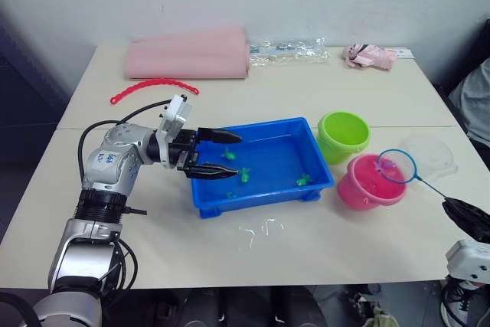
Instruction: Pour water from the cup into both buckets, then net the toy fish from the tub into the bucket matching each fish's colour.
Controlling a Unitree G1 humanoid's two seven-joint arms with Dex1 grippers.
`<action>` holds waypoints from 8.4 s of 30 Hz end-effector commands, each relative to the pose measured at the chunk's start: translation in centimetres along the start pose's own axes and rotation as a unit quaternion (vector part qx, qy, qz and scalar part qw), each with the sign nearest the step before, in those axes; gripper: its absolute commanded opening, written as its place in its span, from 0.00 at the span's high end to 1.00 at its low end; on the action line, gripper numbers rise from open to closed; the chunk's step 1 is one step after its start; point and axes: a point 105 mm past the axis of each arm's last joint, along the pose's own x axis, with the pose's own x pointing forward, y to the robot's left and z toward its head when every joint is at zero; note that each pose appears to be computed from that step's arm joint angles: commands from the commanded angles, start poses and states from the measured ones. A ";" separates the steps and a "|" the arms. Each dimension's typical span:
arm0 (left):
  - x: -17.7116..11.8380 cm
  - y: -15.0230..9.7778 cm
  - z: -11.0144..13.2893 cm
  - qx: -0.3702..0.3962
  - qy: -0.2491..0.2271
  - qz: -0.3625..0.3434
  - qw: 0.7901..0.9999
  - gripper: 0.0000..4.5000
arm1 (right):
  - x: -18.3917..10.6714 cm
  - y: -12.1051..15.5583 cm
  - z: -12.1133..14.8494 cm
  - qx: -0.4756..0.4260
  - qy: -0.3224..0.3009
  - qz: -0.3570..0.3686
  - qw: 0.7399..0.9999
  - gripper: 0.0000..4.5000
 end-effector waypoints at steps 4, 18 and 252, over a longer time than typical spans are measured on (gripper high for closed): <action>0.1 -0.1 1.0 0.015 -0.021 0.014 1.000 0.01 | 0.4 -1.4 0.7 -0.111 -0.029 -0.016 0.993 1.00; 0.3 0.1 1.0 0.009 -0.034 0.028 0.999 0.01 | -0.3 0.0 0.9 -0.101 0.009 -0.009 0.995 1.00; -1.3 0.1 1.2 0.027 -0.026 0.110 0.993 0.01 | 16.0 -11.0 10.3 -0.090 -0.124 0.254 0.955 1.00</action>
